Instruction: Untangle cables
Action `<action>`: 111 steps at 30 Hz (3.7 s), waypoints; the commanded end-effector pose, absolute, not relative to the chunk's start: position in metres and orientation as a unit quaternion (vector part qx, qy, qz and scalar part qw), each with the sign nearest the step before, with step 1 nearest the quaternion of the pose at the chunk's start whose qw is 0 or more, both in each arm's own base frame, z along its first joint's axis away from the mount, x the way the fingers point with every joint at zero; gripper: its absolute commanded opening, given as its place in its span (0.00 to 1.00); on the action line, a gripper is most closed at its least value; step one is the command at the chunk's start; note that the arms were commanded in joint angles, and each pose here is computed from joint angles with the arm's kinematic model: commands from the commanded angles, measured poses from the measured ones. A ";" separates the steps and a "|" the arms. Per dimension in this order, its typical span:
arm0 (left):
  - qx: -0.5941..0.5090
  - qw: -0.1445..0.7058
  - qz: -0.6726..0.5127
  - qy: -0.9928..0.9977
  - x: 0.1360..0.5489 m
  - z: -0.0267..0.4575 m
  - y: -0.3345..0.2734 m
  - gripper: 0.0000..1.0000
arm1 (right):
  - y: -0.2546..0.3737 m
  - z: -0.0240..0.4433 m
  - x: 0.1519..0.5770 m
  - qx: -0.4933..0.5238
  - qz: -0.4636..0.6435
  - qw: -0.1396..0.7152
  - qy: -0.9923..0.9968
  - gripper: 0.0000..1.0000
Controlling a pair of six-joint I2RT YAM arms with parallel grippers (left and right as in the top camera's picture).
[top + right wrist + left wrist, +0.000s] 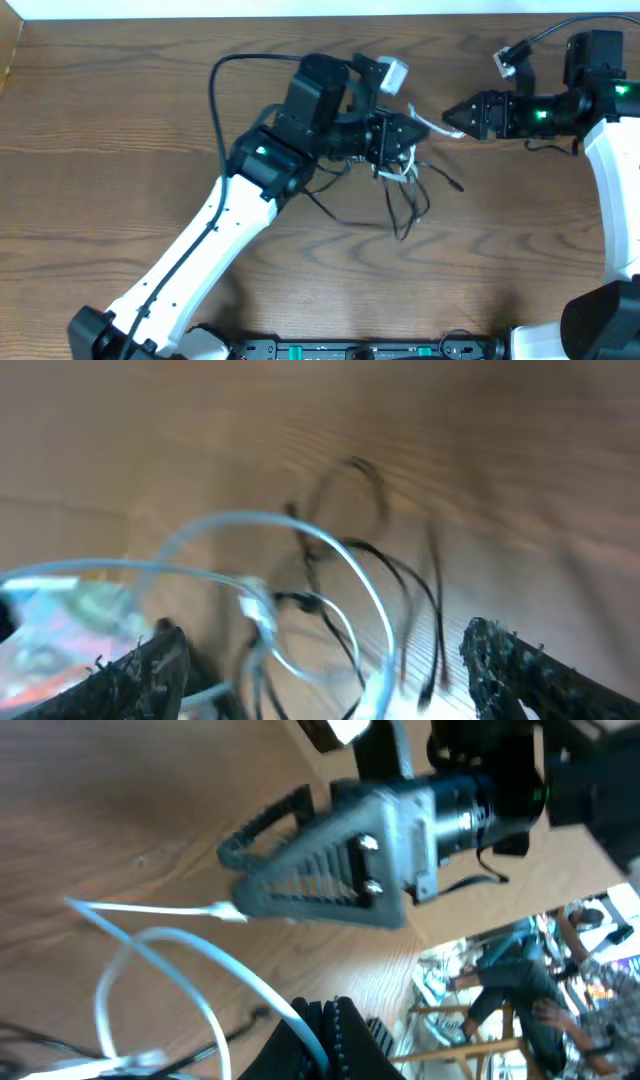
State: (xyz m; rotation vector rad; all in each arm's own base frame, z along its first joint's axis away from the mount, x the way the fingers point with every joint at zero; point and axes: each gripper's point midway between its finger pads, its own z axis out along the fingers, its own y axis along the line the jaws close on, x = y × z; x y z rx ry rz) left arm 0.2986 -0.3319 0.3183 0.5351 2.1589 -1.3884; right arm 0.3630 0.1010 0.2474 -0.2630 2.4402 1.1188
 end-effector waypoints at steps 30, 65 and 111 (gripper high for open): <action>0.169 0.399 -0.647 0.628 0.308 0.486 -0.269 0.07 | 0.188 0.159 0.343 -0.067 0.426 0.137 0.892 0.80; 0.115 0.528 -0.606 0.584 0.297 0.549 -0.189 0.07 | 0.278 0.102 0.350 -0.240 0.385 0.196 0.870 0.70; 0.056 0.402 -0.511 0.758 0.344 0.413 -0.177 0.08 | 0.064 0.248 0.331 0.134 0.157 0.370 0.906 0.01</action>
